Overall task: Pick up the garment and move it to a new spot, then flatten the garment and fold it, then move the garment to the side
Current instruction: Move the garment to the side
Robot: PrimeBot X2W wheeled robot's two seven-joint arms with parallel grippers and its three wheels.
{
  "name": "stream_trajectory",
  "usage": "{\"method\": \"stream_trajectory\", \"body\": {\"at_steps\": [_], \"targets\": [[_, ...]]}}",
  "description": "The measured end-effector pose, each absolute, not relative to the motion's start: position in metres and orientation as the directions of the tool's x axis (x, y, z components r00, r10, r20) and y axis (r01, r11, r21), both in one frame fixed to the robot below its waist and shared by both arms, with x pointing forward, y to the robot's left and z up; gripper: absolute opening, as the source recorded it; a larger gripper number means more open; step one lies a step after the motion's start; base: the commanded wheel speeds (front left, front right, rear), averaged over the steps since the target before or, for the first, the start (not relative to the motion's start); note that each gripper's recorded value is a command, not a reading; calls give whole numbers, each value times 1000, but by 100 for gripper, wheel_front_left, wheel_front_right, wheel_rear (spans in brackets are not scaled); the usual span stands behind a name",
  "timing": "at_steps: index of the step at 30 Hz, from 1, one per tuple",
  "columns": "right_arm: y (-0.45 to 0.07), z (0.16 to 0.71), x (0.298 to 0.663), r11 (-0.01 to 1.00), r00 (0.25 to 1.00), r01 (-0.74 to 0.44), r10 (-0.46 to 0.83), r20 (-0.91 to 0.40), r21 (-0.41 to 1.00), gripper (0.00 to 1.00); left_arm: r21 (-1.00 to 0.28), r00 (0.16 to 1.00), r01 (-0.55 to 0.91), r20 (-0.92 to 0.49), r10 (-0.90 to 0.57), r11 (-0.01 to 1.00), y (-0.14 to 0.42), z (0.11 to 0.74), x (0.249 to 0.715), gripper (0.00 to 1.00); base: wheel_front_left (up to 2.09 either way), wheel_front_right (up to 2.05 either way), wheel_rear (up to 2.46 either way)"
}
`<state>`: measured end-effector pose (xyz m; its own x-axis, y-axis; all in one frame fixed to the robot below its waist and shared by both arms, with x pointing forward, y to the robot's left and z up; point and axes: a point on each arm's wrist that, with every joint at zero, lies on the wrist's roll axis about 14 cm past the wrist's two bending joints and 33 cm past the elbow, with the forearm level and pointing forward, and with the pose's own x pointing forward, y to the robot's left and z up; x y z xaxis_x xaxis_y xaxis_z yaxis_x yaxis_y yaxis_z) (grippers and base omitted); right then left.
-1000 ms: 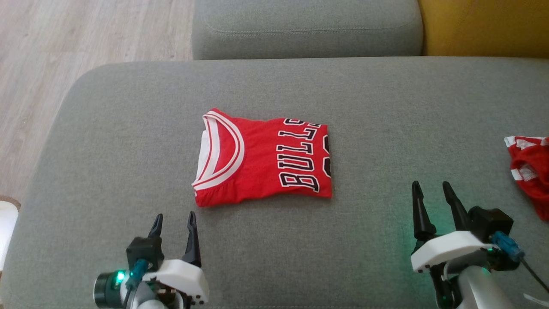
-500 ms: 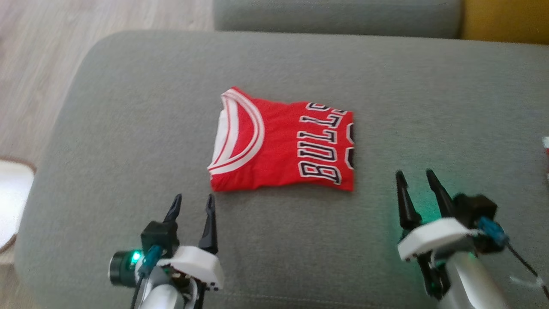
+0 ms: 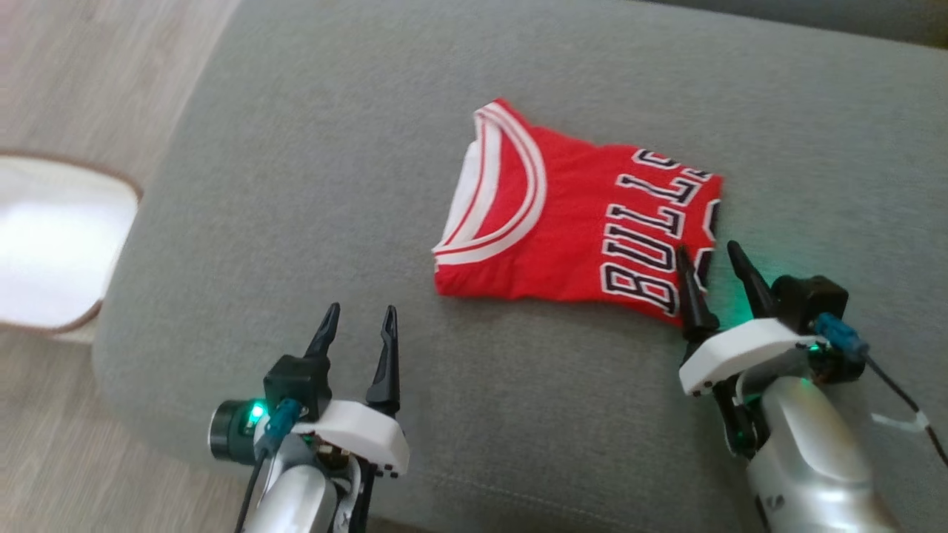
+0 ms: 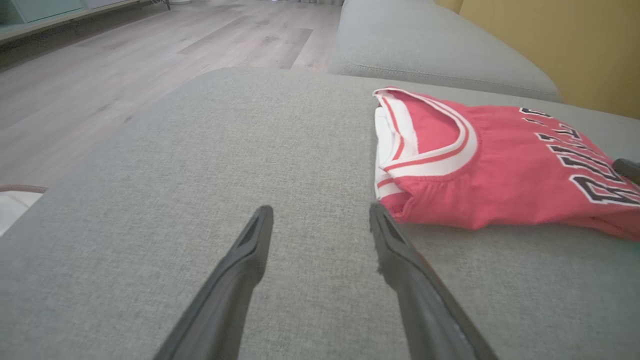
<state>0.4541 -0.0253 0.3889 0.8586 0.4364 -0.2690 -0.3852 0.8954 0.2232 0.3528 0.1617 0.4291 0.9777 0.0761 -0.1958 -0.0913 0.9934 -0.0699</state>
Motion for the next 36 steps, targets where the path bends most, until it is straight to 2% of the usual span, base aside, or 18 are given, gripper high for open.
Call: {"method": "stream_trajectory", "body": {"at_steps": [3,4,5,6,7,14,20,28,36], "targets": [[-20,374,459,895,843,-380,440,-310,235,100,-66,971,-123,-216,106,990,170,424,350,100,0,0,0],[-18,368,459,894,836,-379,441,-325,238,96,-67,968,-131,-222,113,989,171,422,349,100,0,0,0],[-17,366,461,893,833,-378,443,-332,242,67,-65,967,-136,-228,118,989,173,420,348,100,0,0,0],[-16,364,463,892,831,-378,445,-335,246,9,-63,965,-141,-232,123,988,174,419,348,100,0,0,0],[-13,364,466,890,828,-384,450,-336,246,0,-61,963,-145,-236,127,987,175,418,347,100,0,0,0],[-18,371,472,892,835,-369,442,-328,261,0,-69,967,-119,-236,100,991,167,417,353,100,0,0,0],[-44,376,464,913,864,-300,383,-326,276,0,-79,975,-36,-221,18,996,144,418,367,100,0,0,0],[-114,386,437,951,921,-145,230,-315,272,0,-92,966,174,-180,-188,980,83,423,397,100,0,0,0],[-188,401,400,963,957,46,35,-289,267,0,-125,899,397,-149,-412,909,2,425,415,100,0,0,0]]}}
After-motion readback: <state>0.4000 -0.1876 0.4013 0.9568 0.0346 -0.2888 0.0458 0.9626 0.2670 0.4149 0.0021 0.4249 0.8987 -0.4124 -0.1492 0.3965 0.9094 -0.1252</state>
